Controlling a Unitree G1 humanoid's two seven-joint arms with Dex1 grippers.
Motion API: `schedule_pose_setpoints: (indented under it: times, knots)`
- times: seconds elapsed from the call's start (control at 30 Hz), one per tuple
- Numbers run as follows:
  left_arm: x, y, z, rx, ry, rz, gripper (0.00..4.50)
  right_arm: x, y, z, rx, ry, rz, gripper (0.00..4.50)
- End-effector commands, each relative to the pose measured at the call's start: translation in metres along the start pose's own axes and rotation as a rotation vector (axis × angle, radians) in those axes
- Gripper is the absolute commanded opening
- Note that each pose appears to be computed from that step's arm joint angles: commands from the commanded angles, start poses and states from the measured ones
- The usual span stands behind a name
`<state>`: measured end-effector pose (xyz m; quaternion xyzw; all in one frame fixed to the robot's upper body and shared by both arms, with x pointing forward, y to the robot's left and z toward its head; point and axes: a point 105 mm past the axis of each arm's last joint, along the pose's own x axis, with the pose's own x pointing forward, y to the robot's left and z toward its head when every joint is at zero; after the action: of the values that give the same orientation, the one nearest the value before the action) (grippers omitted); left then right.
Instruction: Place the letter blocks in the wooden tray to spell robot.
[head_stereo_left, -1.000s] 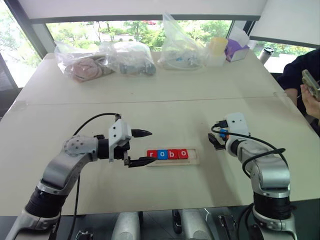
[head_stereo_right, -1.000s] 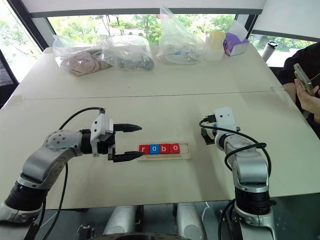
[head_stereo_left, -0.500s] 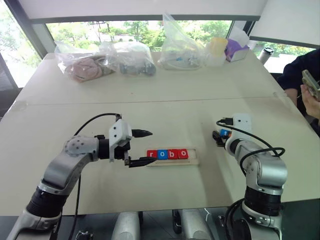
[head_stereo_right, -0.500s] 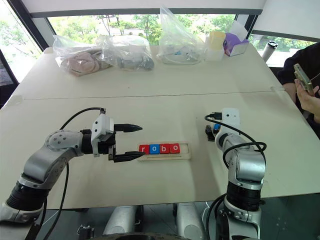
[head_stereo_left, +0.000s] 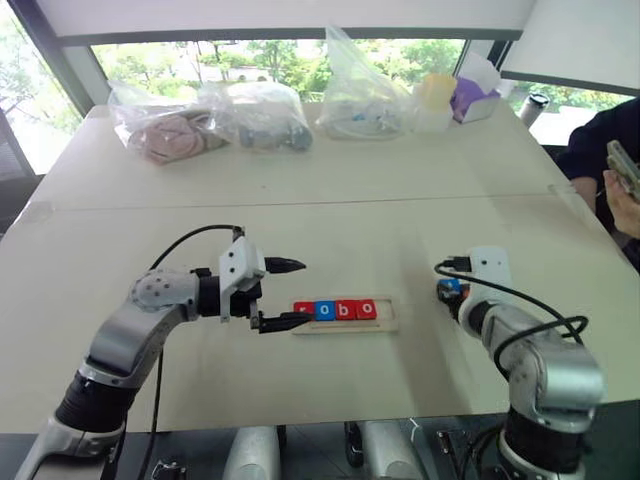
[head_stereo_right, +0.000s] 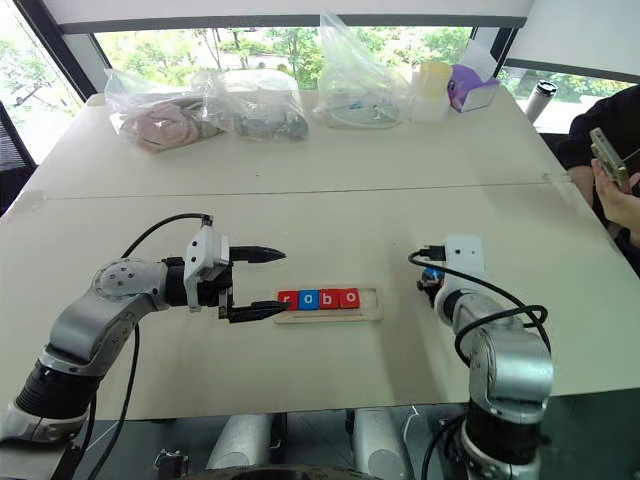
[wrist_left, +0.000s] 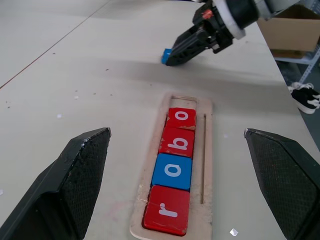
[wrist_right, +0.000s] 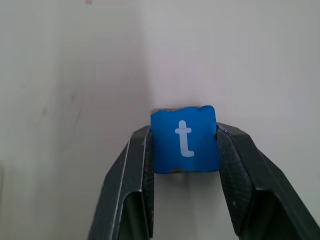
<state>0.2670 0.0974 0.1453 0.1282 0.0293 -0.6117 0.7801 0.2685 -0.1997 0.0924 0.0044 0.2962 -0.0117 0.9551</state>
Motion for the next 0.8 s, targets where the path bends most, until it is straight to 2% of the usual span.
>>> schedule_pose_setpoints:
  times: [0.03, 0.33, 0.37, 0.43, 0.5, 0.53, 0.63, 0.7, 0.8]
  knots:
    - [0.001, -0.002, 0.006, 0.021, -0.019, -0.018, 4.50, -0.009, 0.009, -0.003, 0.012, -0.004, 0.043, 1.17]
    - [0.002, -0.002, 0.007, 0.020, -0.022, -0.028, 4.50, -0.009, 0.014, -0.003, 0.020, -0.007, 0.052, 1.17]
    - [0.002, -0.002, 0.007, 0.020, -0.022, -0.028, 4.50, -0.009, 0.013, -0.003, 0.018, -0.008, 0.050, 2.21]
    - [0.002, -0.003, 0.007, 0.022, -0.021, -0.028, 4.50, -0.010, 0.012, 0.001, -0.013, -0.013, 0.070, 3.16]
    - [0.002, -0.002, 0.008, 0.024, -0.021, -0.024, 4.50, -0.016, 0.012, 0.016, -0.176, -0.032, 0.167, 4.23]
    - [0.002, -0.002, 0.008, 0.024, -0.021, -0.023, 4.50, -0.019, 0.011, 0.021, -0.261, -0.027, 0.220, 4.47]
    - [0.003, -0.002, 0.007, 0.027, -0.019, -0.024, 4.50, -0.027, 0.007, 0.027, -0.431, 0.005, 0.352, 4.47]
    - [0.004, -0.001, 0.007, 0.029, -0.018, -0.023, 4.50, -0.033, 0.002, 0.033, -0.667, -0.010, 0.429, 4.47]
    - [0.005, 0.000, 0.007, 0.031, -0.022, -0.021, 4.50, -0.032, -0.006, 0.038, -0.782, -0.022, 0.552, 4.47]
